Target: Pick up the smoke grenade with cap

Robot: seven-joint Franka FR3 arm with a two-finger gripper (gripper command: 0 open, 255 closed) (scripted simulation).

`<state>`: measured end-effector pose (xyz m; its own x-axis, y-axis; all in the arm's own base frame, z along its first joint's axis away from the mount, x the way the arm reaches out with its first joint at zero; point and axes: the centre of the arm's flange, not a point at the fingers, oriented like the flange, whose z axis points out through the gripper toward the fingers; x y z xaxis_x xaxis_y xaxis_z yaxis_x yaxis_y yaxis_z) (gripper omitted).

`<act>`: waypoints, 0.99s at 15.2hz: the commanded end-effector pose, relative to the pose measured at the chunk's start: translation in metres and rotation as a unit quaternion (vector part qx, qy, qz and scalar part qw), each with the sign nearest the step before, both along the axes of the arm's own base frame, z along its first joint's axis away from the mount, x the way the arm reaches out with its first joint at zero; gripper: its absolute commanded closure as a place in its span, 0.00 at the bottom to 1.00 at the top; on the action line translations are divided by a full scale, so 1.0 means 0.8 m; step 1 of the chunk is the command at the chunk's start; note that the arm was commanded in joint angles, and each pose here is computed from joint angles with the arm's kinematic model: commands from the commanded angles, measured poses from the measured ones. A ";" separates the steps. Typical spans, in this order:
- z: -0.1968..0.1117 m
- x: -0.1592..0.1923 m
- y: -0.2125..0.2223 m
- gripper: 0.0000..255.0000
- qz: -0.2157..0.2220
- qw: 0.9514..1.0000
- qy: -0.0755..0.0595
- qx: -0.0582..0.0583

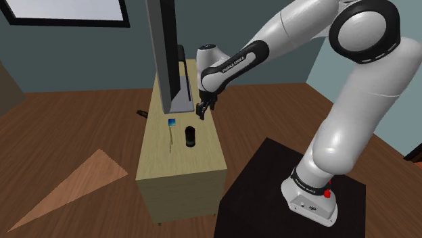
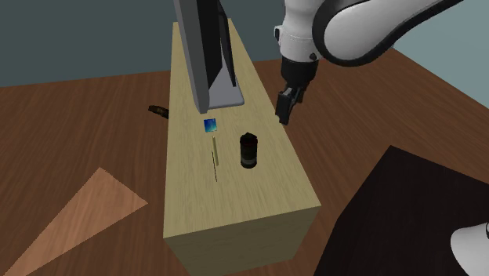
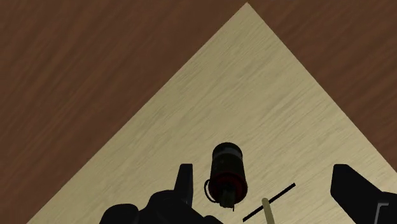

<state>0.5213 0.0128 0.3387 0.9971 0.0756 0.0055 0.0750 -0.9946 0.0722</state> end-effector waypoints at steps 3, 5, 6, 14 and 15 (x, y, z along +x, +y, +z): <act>-0.049 0.044 0.004 0.00 0.000 1.000 -0.003 -0.010; -0.072 0.067 0.005 0.00 -0.001 1.000 -0.005 -0.015; -0.084 0.078 0.006 0.00 -0.001 1.000 -0.006 -0.017; -0.176 0.171 0.007 0.00 -0.002 0.999 -0.012 -0.036; -0.187 0.183 0.007 0.00 -0.002 0.999 -0.012 -0.039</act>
